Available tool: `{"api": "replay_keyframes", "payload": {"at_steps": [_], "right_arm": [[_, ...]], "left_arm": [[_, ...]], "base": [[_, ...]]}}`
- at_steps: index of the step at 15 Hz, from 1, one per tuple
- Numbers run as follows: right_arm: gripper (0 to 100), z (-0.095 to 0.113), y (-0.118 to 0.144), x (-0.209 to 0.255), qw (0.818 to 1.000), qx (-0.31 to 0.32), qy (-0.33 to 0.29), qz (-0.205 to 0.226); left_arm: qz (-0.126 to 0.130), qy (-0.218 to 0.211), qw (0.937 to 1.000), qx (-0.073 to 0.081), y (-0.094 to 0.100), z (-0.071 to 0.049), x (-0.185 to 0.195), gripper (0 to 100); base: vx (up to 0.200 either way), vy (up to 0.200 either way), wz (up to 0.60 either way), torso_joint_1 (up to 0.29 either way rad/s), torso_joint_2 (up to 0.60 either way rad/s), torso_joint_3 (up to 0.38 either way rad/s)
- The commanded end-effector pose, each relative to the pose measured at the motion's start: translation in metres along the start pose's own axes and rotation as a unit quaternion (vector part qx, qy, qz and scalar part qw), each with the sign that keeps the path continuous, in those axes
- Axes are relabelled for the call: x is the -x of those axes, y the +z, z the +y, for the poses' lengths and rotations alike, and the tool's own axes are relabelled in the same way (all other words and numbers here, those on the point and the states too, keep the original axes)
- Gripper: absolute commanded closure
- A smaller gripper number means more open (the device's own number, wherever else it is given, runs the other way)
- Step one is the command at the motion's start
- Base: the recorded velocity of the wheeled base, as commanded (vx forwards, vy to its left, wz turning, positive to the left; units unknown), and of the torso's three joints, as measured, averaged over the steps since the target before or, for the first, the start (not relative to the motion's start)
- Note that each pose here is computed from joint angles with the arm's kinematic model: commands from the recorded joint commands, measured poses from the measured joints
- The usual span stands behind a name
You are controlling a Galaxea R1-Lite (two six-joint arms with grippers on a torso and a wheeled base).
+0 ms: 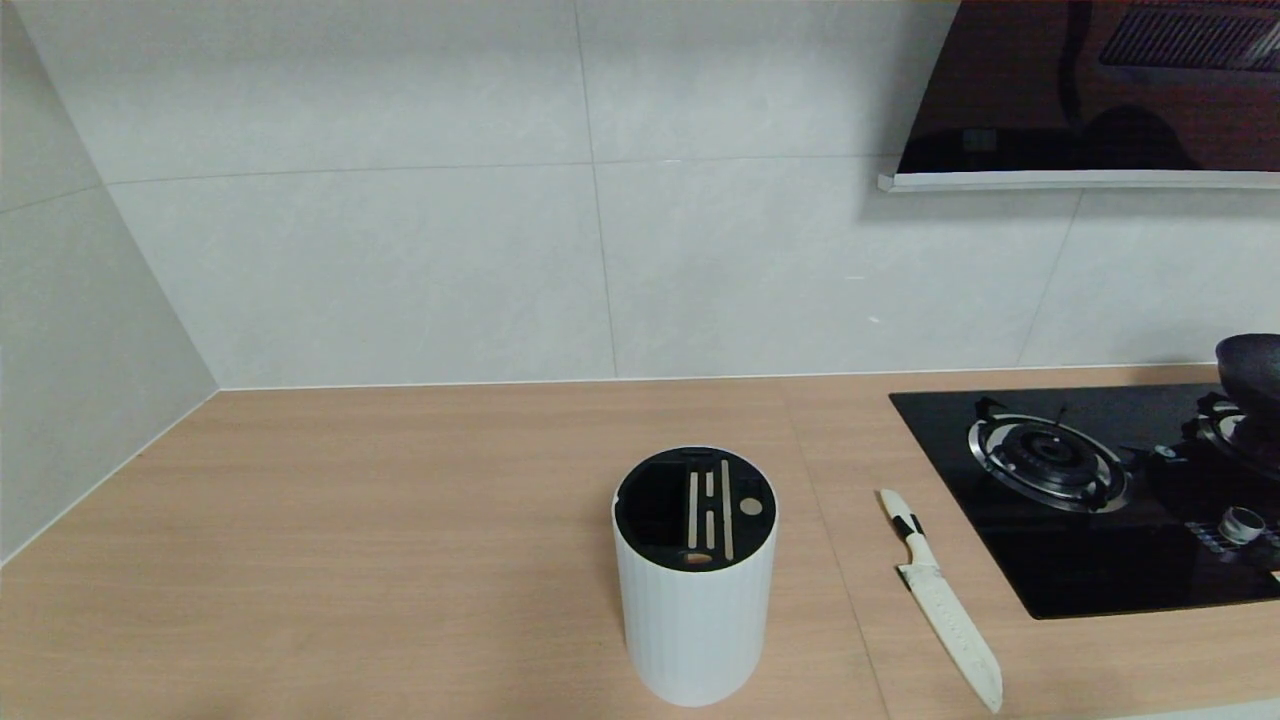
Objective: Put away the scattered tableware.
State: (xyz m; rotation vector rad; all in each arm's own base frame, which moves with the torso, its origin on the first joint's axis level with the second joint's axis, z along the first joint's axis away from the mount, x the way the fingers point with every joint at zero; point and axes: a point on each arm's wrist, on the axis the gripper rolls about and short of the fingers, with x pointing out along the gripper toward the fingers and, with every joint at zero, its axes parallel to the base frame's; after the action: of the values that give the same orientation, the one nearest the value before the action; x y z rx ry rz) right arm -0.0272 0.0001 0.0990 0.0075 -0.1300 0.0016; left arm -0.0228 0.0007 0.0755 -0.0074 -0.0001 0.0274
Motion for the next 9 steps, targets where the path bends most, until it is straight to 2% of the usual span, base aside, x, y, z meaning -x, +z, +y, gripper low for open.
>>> {"api": "replay_keyframes", "payload": {"at_steps": [1,5,6,8,9], "right_arm": [[0,0.001,0.015,-0.005,0.999,-0.002,0.025,0.021],[0,0.003,0.033,-0.037,0.989,-0.011,0.071,0.129],[0,0.004,0.036,-0.052,0.982,-0.016,0.083,0.17],[0,0.004,0.039,-0.068,0.975,-0.016,0.085,0.205],[0,0.007,0.046,-0.088,0.966,-0.016,0.106,0.237]], "left_arm": [[0.0,0.001,1.0,0.0,0.0,0.0,0.0,0],[0.0,0.0,1.0,0.0,0.0,0.0,0.0,0],[0.0,0.001,1.0,0.0,0.0,0.0,0.0,0],[0.0,0.001,1.0,0.0,0.0,0.0,0.0,0],[0.0,0.0,1.0,0.0,0.0,0.0,0.0,0]], "base": [[0.0,0.0,0.0,0.0,0.0,0.0],[0.0,0.0,0.0,0.0,0.0,0.0],[0.0,0.0,0.0,0.0,0.0,0.0],[0.0,0.0,0.0,0.0,0.0,0.0],[0.0,0.0,0.0,0.0,0.0,0.0]]}}
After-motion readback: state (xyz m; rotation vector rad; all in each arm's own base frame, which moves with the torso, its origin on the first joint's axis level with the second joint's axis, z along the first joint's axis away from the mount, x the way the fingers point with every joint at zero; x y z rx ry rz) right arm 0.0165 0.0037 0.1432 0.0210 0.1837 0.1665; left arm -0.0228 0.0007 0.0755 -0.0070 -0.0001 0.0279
